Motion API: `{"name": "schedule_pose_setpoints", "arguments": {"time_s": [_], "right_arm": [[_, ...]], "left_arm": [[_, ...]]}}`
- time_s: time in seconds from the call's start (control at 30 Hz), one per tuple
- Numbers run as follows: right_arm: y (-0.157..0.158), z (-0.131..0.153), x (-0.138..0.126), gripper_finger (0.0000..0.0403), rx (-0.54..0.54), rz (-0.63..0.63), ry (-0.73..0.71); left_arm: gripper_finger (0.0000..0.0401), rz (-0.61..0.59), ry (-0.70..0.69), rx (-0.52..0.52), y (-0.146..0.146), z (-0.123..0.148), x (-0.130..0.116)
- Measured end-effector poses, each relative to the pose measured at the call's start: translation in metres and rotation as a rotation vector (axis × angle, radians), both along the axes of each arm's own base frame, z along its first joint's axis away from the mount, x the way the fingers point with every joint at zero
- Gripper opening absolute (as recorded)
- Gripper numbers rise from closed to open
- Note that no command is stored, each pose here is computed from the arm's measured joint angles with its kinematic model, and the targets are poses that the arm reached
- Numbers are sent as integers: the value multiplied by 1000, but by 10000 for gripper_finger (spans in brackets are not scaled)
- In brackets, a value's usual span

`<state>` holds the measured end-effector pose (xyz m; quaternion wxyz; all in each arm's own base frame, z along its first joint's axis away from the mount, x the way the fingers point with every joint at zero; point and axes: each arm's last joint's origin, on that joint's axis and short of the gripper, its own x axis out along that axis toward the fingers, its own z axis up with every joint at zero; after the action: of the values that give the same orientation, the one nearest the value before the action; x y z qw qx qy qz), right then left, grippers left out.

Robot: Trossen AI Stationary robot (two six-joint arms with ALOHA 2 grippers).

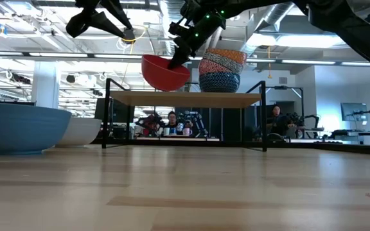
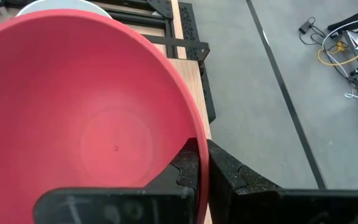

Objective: Place and stack bowls onto a shelf
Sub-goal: Put the red bowl on the shelf

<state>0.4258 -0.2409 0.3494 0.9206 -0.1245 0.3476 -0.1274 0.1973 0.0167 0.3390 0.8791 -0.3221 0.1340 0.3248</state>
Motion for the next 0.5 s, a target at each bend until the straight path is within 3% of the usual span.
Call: {"name": "schedule_pose_setpoints", "arguments": {"time_s": [0.2,0.5], "right_arm": [[0,-1,-1,43,3,4,11],[1,0,0,86,16,17,-2]], "left_arm": [[119,7,0,4,0,0,0],[119,8,-1,4,0,0,0]]}}
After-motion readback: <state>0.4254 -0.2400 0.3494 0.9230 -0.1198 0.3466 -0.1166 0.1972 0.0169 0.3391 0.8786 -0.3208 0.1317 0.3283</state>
